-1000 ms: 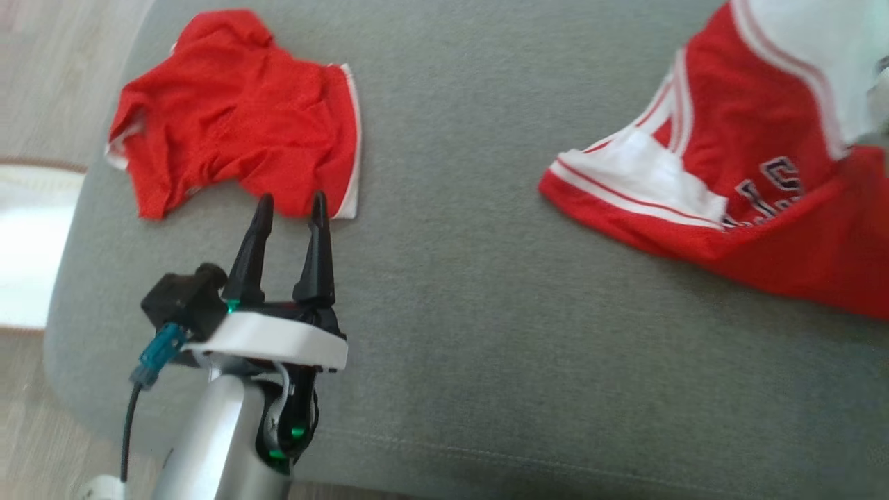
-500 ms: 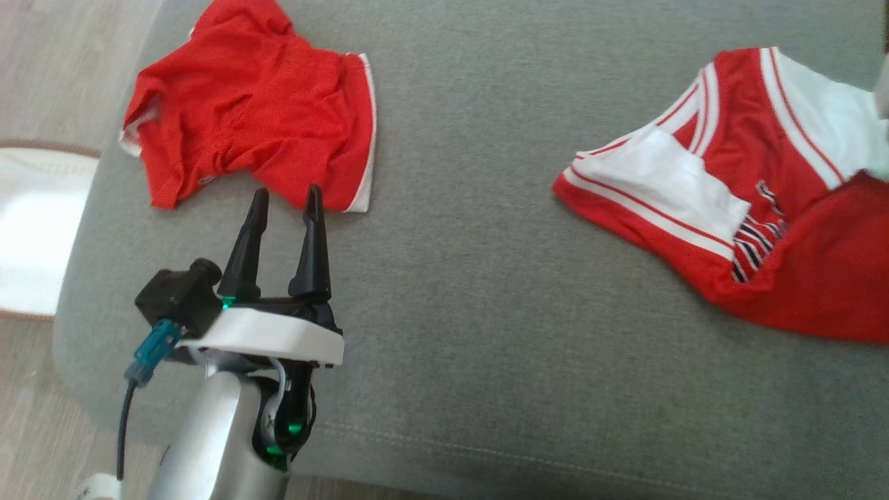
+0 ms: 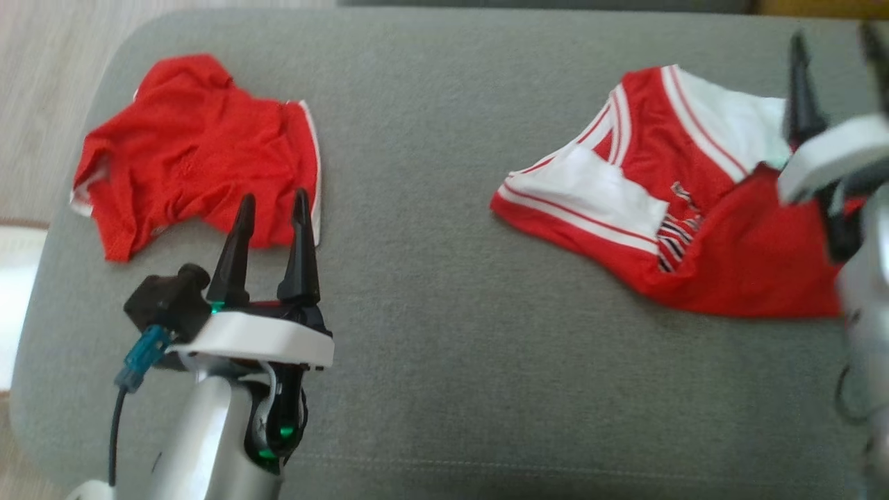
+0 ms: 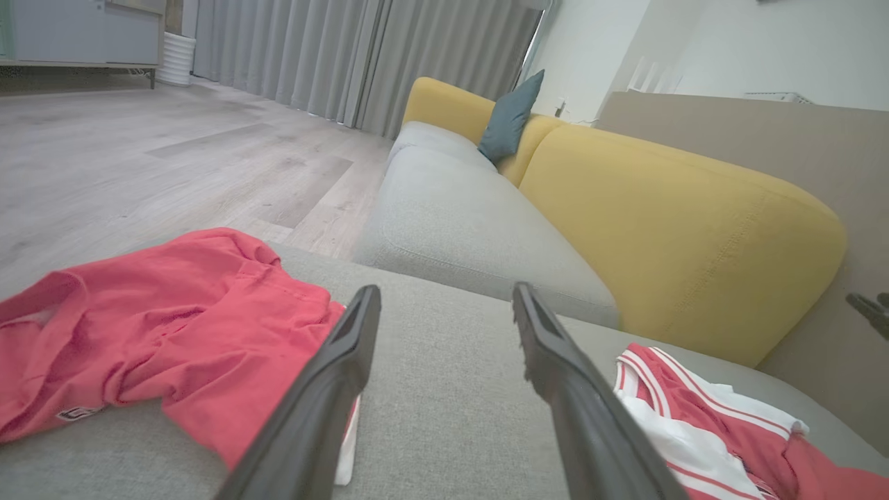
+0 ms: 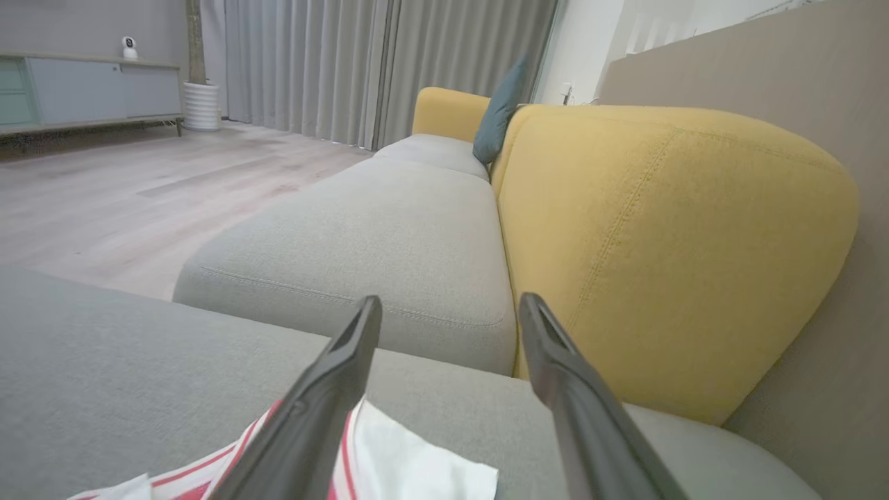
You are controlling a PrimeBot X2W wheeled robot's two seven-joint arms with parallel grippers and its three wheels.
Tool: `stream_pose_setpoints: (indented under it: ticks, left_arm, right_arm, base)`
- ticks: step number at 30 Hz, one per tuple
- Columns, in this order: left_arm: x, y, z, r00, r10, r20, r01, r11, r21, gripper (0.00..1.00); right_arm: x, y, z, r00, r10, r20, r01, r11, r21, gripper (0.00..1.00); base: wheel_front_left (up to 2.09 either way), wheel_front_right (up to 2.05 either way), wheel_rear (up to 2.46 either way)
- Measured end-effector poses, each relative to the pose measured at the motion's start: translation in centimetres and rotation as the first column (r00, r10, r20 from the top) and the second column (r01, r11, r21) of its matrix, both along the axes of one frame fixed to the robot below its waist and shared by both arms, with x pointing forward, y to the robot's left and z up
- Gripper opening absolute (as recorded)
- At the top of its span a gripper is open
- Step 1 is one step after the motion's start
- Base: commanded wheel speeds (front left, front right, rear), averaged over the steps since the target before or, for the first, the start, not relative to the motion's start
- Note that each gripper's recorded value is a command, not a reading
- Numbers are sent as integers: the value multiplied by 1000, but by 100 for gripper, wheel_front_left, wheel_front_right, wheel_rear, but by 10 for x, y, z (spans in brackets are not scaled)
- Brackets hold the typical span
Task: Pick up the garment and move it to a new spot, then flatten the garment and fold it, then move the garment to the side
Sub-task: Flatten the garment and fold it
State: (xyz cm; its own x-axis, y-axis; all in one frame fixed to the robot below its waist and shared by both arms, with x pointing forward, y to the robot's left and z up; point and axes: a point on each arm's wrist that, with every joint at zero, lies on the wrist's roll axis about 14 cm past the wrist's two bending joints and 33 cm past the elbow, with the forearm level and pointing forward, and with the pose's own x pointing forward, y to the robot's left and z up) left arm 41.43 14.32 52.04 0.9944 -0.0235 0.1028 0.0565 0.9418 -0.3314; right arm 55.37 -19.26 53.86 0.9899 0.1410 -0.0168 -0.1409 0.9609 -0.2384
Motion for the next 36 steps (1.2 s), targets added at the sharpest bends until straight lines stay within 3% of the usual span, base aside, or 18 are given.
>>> stream_pose_setpoints:
  ticks: [9,16,25,36]
  left_arm:
    - [-13,-14,3,999,-35,7,35,999,-10,100]
    - [-15,-23,7,998,-59,17,60,998,-14,100]
    - [-17,-20,0,999,-50,-4,50,999,-18,100]
    - [-21,7,-14,998,29,-50,-30,999,-22,100]
  right_arm:
    - [-74,-5,-22,996,-85,11,81,978,190,100]
    - [-131,-7,-53,990,-125,-60,136,964,227,100]
    - [-119,19,-38,997,-57,-44,65,973,223,100]
    - [-80,72,-73,966,123,-229,-91,985,145,100]
  base:
    - [0,0,0]
    - [0,0,0]
    - [0,0,0]
    - [0,0,0]
